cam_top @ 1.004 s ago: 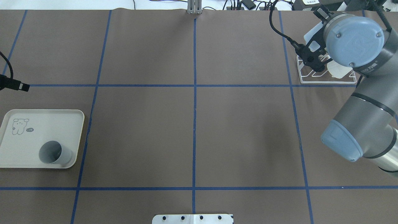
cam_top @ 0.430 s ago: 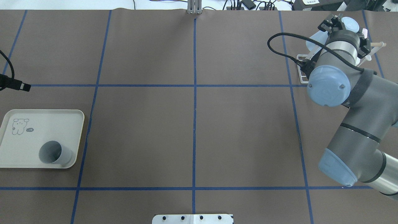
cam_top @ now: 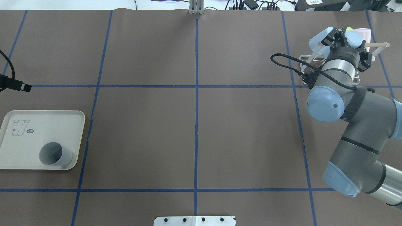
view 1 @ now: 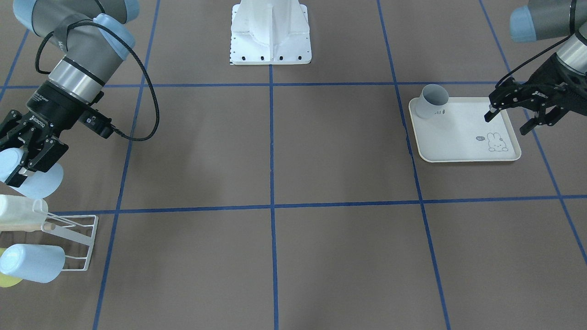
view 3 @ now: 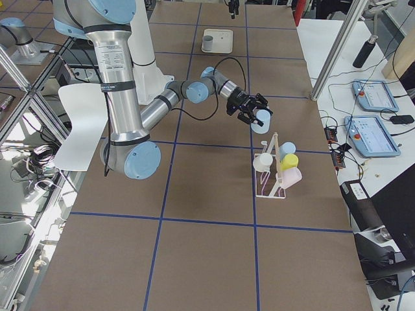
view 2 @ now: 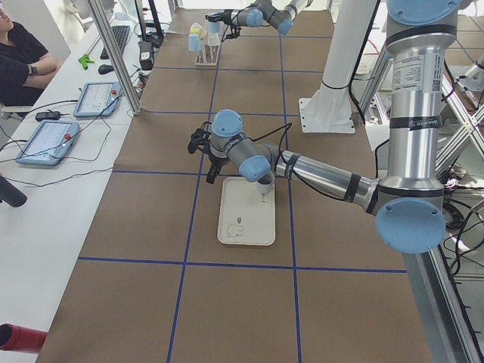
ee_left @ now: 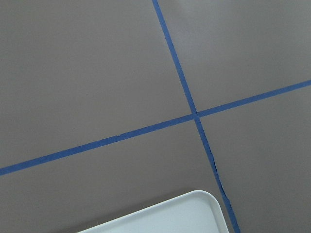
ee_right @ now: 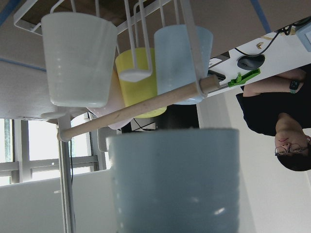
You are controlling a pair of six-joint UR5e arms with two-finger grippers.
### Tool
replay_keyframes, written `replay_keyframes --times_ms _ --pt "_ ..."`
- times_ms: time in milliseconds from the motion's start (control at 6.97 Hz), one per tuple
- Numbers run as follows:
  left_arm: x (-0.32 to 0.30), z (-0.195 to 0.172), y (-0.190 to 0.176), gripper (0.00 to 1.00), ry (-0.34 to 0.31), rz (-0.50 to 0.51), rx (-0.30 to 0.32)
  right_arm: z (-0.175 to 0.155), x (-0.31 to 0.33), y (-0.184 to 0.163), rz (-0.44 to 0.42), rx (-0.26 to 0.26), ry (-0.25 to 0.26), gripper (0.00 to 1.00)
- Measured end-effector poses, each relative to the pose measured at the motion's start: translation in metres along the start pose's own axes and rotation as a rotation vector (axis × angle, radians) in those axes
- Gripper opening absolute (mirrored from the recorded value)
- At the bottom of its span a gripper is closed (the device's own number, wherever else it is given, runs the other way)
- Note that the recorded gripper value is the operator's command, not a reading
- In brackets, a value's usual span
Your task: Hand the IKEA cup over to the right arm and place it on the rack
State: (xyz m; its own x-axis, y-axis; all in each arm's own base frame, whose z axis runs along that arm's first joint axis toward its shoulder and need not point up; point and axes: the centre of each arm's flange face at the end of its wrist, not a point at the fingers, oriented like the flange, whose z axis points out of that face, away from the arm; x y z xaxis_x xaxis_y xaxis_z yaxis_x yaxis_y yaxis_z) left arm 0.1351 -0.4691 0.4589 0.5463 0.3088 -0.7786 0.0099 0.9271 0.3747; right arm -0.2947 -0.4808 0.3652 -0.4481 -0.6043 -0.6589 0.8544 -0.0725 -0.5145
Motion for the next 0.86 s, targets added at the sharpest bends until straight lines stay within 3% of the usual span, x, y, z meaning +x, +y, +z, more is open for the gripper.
replay_keyframes --times_ms 860 --pt "0.001 0.001 -0.001 1.00 0.002 0.000 -0.001 0.027 -0.005 -0.026 0.002 0.007 0.035 0.10"
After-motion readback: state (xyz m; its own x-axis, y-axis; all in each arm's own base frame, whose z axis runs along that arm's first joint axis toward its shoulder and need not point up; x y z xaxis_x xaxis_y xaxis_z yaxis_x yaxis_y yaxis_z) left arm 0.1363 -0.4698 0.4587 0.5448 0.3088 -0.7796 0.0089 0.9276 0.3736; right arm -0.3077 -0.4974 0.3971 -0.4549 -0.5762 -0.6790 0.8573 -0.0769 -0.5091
